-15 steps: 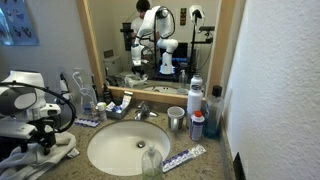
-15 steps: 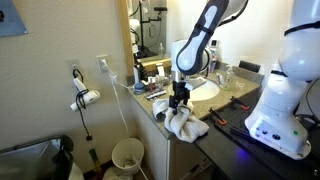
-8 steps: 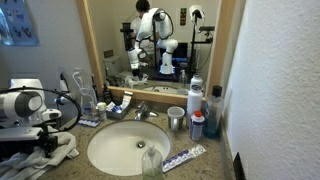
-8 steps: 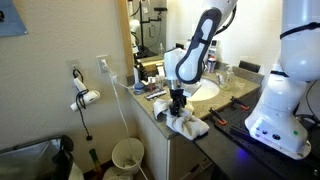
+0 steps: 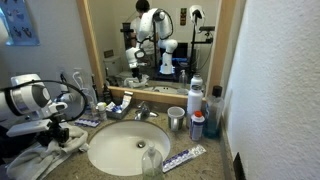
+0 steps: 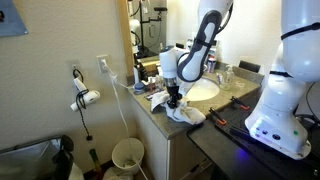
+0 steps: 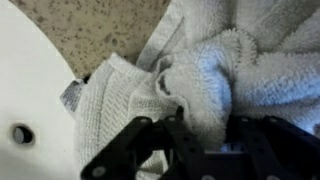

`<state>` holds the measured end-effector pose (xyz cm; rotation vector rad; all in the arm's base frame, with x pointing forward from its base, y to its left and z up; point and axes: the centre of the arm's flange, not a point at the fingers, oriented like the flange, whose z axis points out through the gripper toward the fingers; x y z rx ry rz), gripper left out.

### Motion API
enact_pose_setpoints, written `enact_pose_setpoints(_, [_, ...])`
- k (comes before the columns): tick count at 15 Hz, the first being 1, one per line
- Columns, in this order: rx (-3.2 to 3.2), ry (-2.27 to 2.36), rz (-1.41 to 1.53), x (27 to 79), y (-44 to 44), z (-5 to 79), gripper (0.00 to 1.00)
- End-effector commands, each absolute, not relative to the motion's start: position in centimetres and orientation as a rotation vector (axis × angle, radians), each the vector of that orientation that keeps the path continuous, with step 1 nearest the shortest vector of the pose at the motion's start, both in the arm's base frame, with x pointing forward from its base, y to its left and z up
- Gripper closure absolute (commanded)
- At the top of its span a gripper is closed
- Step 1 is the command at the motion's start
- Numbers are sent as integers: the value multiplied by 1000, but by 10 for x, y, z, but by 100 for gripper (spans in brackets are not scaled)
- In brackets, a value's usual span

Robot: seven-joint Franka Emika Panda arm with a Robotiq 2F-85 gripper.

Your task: Use the towel to wipe the countertop

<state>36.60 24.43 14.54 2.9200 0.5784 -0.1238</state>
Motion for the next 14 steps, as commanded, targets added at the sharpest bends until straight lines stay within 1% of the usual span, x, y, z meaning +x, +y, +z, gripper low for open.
enact_pose_setpoints(1, [2917, 533, -83, 398, 251, 121, 94])
enact_pose_setpoints(4, [2997, 596, -111, 397, 277, 116, 94])
enact_pose_setpoints(9, [3128, 791, -115, 402, 308, 130, 94])
enact_pose_setpoints(12, [3162, 863, -246, 390, 307, 134, 94])
enact_pose_setpoints(14, [3142, 823, -356, 379, 290, 138, 94])
